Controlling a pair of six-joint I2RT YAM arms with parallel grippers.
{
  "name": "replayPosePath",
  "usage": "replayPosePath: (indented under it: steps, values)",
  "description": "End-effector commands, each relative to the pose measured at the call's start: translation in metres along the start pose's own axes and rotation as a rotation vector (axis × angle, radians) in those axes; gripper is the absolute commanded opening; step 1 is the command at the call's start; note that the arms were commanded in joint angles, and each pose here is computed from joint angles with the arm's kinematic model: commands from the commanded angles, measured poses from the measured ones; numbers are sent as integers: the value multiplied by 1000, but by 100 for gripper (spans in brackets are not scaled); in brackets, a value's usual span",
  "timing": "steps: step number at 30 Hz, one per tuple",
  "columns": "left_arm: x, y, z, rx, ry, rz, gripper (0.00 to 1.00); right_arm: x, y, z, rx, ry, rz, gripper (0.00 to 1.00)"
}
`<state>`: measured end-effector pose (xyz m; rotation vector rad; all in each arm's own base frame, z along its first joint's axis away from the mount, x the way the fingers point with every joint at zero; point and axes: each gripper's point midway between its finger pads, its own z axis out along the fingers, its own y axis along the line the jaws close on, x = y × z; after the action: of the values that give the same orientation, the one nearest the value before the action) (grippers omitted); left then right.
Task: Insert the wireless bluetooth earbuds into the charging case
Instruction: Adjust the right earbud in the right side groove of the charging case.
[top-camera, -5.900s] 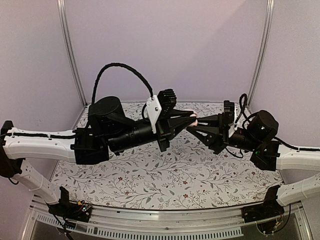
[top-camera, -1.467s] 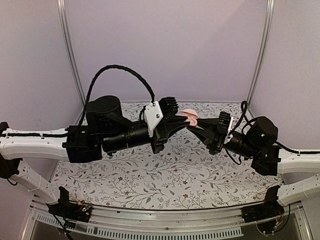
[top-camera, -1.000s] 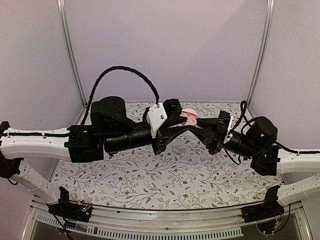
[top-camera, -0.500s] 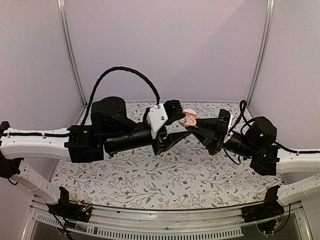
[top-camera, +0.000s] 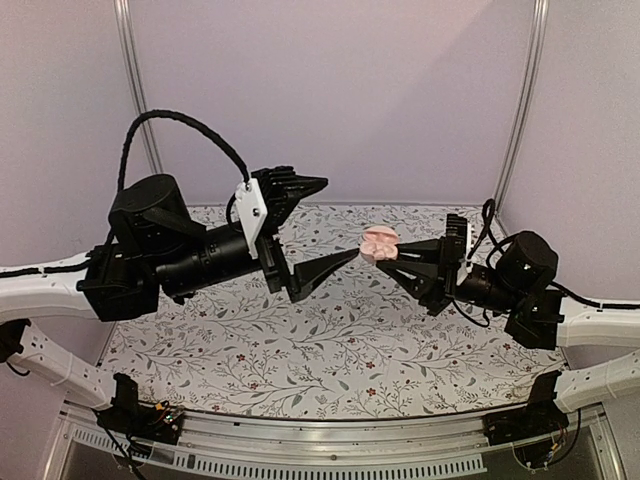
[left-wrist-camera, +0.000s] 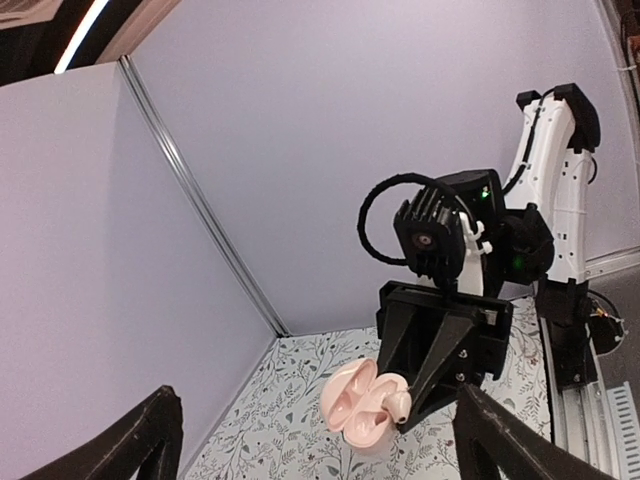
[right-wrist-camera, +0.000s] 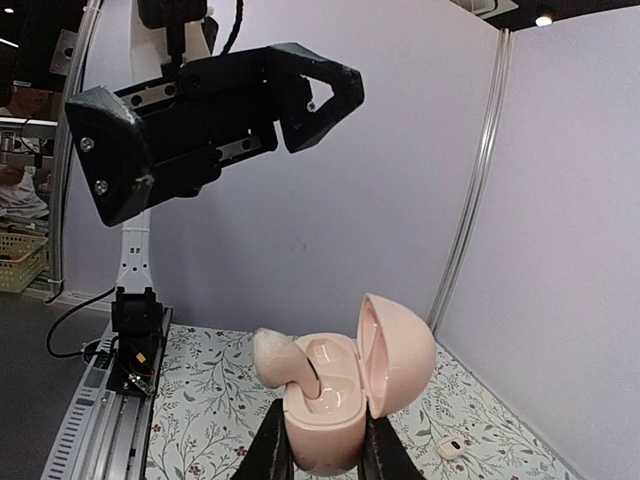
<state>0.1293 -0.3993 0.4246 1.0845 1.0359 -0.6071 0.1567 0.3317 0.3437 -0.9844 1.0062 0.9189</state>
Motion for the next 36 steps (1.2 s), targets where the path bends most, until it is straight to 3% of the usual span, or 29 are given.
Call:
replayPosePath:
  steps: [1,12,36]
  values:
    - [21,-10,-3,44,90,30,96,-17,13,0,-97,-7,63,0]
    - [22,-47,-9,274,98,70,100,-24,42,-3,-287,28,132,0]
    - [30,-58,6,318,130,68,100,-13,65,-2,-449,100,146,0]
